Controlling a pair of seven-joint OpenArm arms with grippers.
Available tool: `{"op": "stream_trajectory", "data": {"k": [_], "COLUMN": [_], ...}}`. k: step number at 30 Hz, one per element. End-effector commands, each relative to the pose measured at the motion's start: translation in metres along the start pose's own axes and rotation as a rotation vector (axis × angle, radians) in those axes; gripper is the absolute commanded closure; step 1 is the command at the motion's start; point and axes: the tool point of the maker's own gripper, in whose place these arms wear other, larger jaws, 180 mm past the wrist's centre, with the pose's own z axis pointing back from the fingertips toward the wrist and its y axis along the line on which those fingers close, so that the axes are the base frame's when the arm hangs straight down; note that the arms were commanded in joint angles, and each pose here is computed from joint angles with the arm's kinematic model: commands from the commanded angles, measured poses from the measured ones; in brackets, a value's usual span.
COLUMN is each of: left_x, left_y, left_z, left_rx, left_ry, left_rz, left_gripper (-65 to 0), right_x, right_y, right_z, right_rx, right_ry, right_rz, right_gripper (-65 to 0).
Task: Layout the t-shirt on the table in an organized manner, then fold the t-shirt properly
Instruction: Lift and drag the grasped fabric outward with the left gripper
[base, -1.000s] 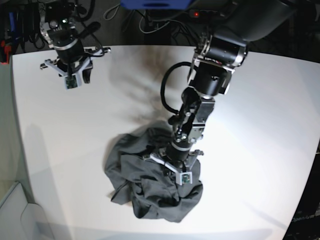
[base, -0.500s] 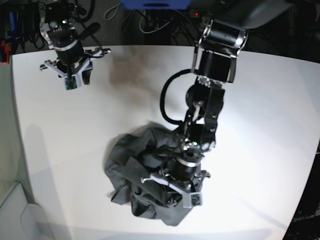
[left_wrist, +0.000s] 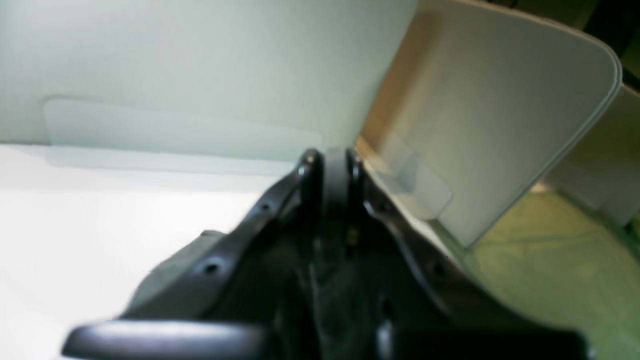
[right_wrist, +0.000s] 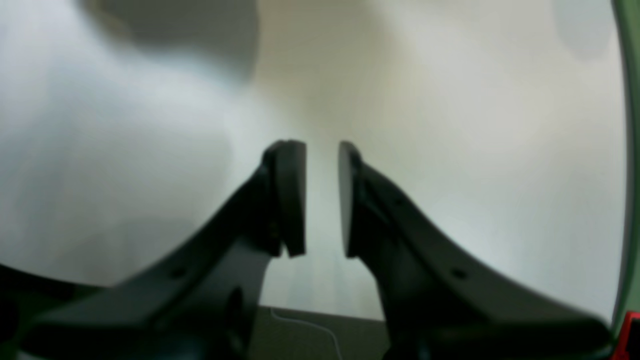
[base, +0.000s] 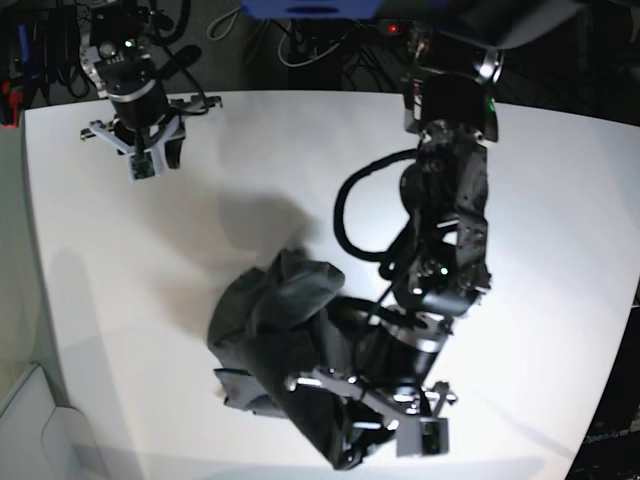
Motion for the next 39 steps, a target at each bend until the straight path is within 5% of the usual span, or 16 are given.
{"op": "stream_trajectory", "data": {"k": [1, 15, 26, 33, 39], "left_x": [0.034, 0.089, 0.12, 0.034, -0.005], "left_y": [-0.004, 0.009, 0.073, 0.12, 0.163], "left_z": [-0.003, 0.019, 0.04, 0.081, 0.129], "left_rx": [-0.015, -0.017, 0.165, 0.253, 0.346], "left_ry": [-0.096, -0.156, -0.159, 0.066, 0.19], "left_rz": [-0.025, -0.211, -0.172, -0.006, 0.017], "left_gripper": [-0.5, -0.5, -0.5, -0.5, -0.5], "right_x": [0.009, 0.013, 0.022, 0.021, 0.031], "right_y": [0.0, 0.0, 0.016, 0.015, 0.015], "right_z": [0.002, 0.002, 0.0, 0.0, -0.003], "right_rx": [0.002, 0.003, 0.083, 0.079, 0.08], "right_ry": [-0.037, -0.05, -0.076, -0.072, -0.096], "right_rz": [0.002, 0.003, 0.056, 0.055, 0.059], "right_gripper": [-13.5, -13.5, -13.5, -13.5, -13.5]}}
